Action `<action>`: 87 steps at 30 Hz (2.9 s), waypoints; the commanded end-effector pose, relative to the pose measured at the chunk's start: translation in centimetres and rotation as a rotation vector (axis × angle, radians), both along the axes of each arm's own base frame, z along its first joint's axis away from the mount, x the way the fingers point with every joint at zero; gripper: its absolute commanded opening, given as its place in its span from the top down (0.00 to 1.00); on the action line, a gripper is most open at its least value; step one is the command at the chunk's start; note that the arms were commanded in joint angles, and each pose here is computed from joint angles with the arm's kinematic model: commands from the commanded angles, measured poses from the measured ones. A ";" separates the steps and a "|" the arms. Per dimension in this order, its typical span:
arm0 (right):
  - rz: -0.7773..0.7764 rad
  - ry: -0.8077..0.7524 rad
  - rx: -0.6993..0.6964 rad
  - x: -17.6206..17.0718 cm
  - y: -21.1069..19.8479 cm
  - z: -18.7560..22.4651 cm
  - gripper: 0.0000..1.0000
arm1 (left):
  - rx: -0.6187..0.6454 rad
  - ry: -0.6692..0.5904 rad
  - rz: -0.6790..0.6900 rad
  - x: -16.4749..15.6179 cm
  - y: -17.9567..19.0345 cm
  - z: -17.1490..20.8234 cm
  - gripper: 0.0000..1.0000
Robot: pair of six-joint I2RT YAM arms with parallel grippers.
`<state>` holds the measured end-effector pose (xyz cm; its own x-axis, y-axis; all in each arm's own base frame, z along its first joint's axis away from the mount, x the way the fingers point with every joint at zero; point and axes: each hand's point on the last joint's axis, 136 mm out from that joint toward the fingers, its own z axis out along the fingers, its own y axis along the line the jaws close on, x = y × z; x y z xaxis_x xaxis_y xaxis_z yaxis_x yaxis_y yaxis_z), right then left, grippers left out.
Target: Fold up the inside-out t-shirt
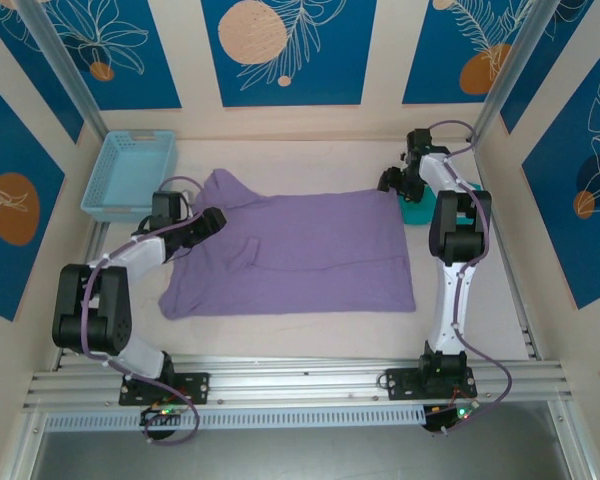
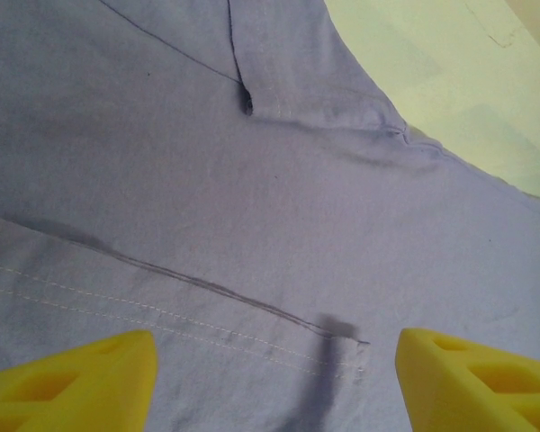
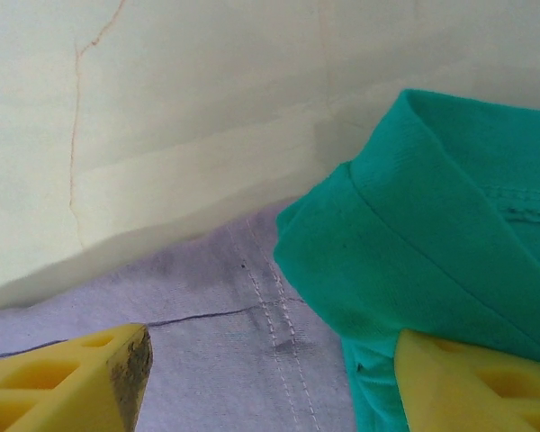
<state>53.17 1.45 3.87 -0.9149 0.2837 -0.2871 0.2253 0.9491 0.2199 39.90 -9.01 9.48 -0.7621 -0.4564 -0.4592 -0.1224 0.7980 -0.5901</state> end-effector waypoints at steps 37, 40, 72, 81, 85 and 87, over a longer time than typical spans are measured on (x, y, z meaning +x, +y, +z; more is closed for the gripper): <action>0.125 0.073 -0.166 2.0 1.3 -3.4 0.43 | 0.015 -0.012 -0.051 1.8 -0.5 0.1 0.29; 0.132 0.075 -0.164 2.0 1.4 -3.6 0.57 | 0.038 -0.020 -0.039 2.7 -0.2 0.4 0.29; 0.178 -0.004 -0.150 2.5 2.3 -1.1 0.96 | 0.259 0.148 -0.100 17.8 1.2 -4.4 0.60; 0.189 -0.004 -0.144 2.4 2.7 -1.2 0.96 | 0.245 0.169 -0.115 20.2 1.4 -5.3 0.62; 0.193 -0.005 -0.145 2.4 2.7 -1.2 0.96 | 0.240 0.159 -0.106 21.0 1.6 -5.3 0.65; 0.194 0.000 -0.147 2.3 2.7 -1.3 0.96 | 0.238 0.152 -0.099 21.3 1.9 -5.1 0.68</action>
